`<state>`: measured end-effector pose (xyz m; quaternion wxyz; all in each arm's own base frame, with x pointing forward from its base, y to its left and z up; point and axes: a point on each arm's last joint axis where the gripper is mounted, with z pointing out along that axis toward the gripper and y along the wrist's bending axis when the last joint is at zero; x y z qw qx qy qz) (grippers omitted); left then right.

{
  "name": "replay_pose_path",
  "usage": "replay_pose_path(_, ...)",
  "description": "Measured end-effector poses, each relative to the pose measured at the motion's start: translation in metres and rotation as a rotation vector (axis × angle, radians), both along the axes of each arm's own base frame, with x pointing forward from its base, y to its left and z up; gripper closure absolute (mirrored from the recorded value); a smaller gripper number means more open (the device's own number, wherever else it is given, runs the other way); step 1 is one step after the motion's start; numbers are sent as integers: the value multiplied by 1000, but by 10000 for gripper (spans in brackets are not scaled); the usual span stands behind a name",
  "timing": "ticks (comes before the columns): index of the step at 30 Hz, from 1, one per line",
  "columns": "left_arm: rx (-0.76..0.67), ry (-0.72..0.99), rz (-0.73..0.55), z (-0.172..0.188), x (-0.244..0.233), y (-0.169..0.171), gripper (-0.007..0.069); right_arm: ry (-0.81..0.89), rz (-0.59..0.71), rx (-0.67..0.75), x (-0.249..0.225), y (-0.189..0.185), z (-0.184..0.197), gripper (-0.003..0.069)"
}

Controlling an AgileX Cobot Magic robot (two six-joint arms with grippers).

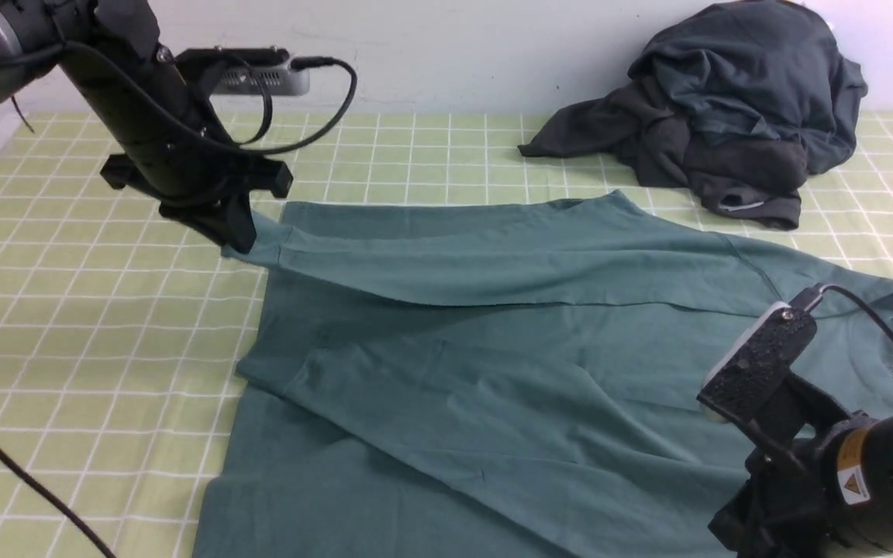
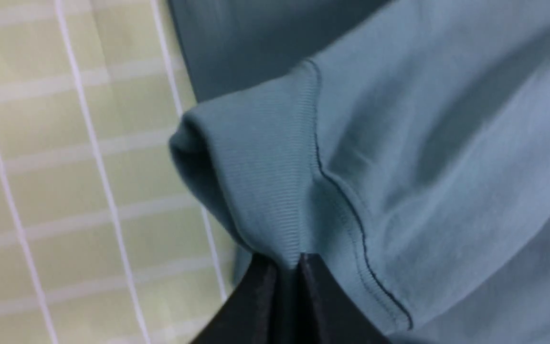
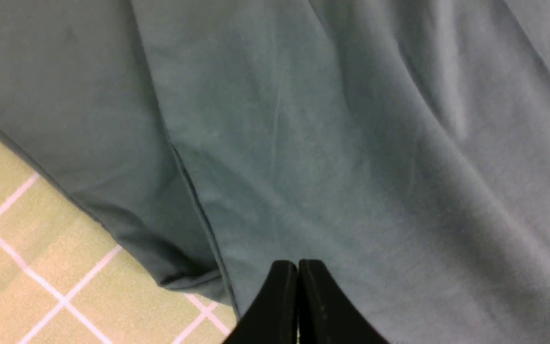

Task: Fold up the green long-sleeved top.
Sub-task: Use the left arm to drag and drop the cuff onto the cuff closest to the left arm, then use both arms simultaneously to clamp the lower edge of the clothing fabric

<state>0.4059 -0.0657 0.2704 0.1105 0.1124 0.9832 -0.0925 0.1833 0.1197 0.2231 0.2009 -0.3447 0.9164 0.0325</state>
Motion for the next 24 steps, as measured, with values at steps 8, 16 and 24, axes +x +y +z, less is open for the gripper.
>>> replay_pose_path(8, 149, 244, -108, -58, -73, -13, 585, 11, 0, -7, -1, -1, 0, 659)
replay_pose_path(16, 221, 235, -211, -62, -92, -38, 367, 31, -10, 4, -2, 0, -1, 659)
replay_pose_path(24, 276, 167, -539, -43, -162, -68, 174, 63, -11, -19, -5, -2, -2, 659)
